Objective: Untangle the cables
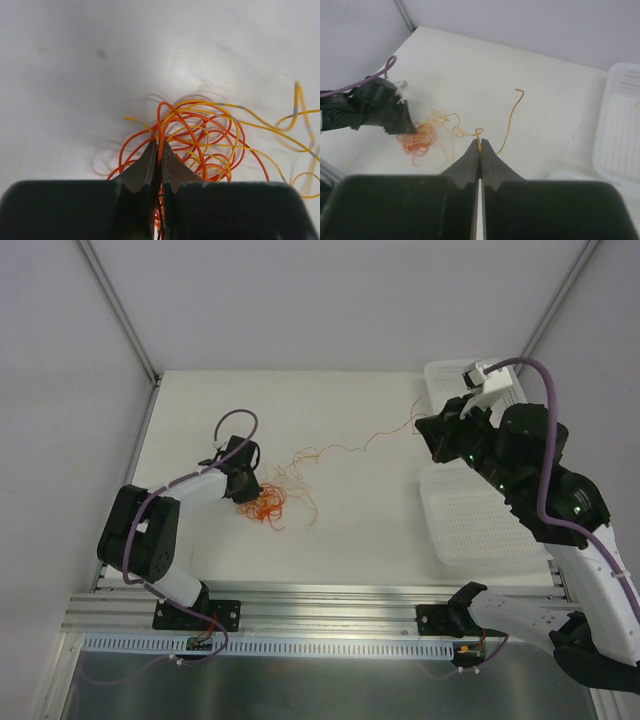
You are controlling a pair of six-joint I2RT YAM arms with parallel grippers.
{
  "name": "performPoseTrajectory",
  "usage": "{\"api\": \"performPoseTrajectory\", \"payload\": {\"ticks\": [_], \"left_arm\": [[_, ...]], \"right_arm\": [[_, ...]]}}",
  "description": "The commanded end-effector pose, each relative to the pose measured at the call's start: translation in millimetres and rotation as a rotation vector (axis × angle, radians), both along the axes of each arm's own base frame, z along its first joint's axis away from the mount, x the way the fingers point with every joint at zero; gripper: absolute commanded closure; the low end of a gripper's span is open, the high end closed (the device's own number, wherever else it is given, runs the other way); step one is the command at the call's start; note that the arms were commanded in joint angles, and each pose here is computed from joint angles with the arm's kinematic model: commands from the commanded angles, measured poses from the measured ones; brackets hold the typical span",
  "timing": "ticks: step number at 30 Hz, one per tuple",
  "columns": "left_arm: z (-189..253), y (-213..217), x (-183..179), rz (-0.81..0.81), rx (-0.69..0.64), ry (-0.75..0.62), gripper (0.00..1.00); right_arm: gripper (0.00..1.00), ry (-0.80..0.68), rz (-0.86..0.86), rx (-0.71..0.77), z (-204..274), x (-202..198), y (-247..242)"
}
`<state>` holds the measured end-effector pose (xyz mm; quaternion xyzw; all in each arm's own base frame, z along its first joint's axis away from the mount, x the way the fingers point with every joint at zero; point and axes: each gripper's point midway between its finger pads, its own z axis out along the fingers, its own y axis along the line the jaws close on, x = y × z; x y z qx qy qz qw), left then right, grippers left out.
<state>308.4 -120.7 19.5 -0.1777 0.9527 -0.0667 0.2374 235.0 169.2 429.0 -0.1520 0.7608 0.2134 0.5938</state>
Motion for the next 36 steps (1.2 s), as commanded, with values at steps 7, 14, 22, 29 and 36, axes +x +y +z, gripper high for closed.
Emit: {"api": "performPoseTrajectory", "payload": {"ticks": [7, 14, 22, 29, 36], "left_arm": [[-0.8, 90.9, -29.0, 0.326, 0.008, 0.100, 1.00], [9.6, 134.4, -29.7, 0.539, -0.079, 0.072, 1.00], [13.6, 150.1, -27.4, 0.605, -0.140, 0.067, 1.00], [35.7, 102.0, -11.5, 0.332, -0.230, 0.016, 0.78], [83.9, 30.9, -8.4, -0.068, -0.211, -0.134, 0.08]], "right_arm": [[0.99, -0.187, -0.257, -0.070, 40.3, -9.3, -77.0], [1.00, -0.225, -0.287, -0.049, 49.0, -20.1, -91.7], [0.99, -0.266, -0.346, -0.037, 52.2, -31.1, -112.6], [0.99, -0.103, -0.123, -0.041, 9.3, -15.7, -49.0], [0.99, 0.004, 0.060, -0.001, -9.1, -7.2, 4.3]]}}
